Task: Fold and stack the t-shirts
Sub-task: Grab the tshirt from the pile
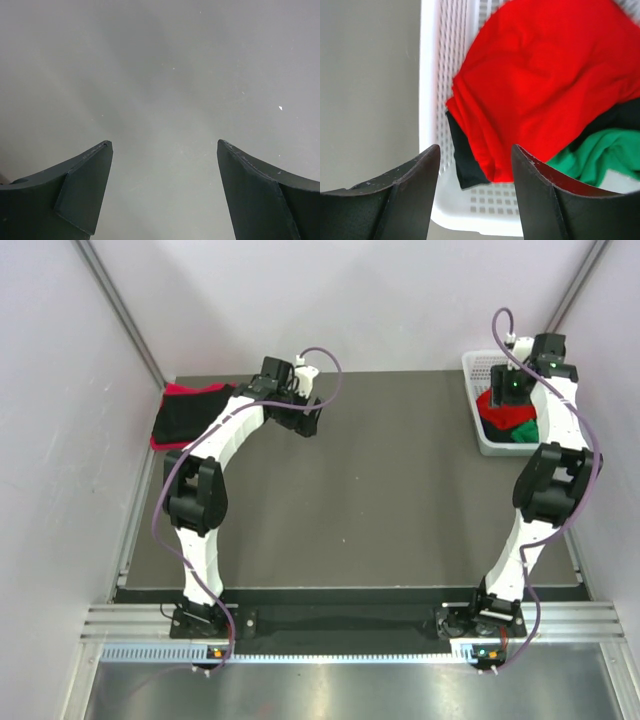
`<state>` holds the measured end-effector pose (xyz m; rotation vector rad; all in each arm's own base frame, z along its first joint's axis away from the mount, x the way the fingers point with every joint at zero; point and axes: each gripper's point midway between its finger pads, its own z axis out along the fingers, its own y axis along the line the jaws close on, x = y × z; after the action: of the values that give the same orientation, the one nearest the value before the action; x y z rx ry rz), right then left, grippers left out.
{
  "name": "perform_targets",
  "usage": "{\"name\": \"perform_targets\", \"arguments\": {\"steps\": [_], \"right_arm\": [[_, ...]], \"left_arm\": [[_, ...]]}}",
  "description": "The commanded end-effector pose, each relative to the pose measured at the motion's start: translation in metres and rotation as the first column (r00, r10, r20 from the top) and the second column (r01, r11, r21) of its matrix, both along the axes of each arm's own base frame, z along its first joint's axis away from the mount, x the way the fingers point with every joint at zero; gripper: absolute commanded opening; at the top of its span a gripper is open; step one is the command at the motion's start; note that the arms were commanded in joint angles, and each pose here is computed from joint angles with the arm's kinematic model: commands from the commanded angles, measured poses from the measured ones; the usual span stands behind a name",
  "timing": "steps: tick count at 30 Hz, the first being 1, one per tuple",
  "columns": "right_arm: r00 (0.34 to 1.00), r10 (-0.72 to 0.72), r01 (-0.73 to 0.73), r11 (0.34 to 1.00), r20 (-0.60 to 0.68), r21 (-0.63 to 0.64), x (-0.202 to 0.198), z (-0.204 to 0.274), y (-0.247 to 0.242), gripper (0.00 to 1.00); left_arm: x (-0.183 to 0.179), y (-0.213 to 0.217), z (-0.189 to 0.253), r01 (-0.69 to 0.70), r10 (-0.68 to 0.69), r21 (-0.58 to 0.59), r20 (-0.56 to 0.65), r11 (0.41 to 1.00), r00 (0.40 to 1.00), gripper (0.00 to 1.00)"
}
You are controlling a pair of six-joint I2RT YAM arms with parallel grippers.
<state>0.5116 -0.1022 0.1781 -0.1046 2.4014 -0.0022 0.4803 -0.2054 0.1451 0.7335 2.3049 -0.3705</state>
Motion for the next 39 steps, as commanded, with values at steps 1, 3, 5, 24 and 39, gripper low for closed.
{"name": "perform_targets", "arguments": {"steps": [1, 3, 5, 24, 39], "right_arm": [[0.999, 0.021, -0.023, 0.999, -0.049, -0.048, -0.012, -0.006, -0.008, 0.59], [0.998, 0.012, -0.017, 0.998, -0.064, -0.067, -0.013, -0.012, -0.013, 0.59], [0.998, 0.002, -0.007, 0.997, -0.067, -0.080, -0.011, -0.017, -0.017, 0.59], [0.996, -0.014, 0.004, 0.993, -0.085, -0.118, 0.000, -0.033, -0.027, 0.12], [0.712, 0.349, -0.053, 0.892, 0.609, -0.449, -0.023, 0.267, 0.050, 0.00]], "left_arm": [[-0.002, -0.002, 0.016, 0.013, -0.012, -0.019, 0.025, 1.000, 1.000, 0.89], [-0.004, -0.003, 0.014, 0.018, -0.017, -0.018, 0.026, 1.000, 1.000, 0.89], [-0.004, -0.002, 0.013, 0.019, -0.019, -0.013, 0.026, 1.000, 0.999, 0.89], [0.002, 0.003, 0.018, 0.004, -0.005, 0.019, 0.055, 1.000, 0.998, 0.90], [0.027, 0.043, 0.052, -0.176, 0.150, 0.109, 0.214, 0.978, 0.965, 0.98]]}}
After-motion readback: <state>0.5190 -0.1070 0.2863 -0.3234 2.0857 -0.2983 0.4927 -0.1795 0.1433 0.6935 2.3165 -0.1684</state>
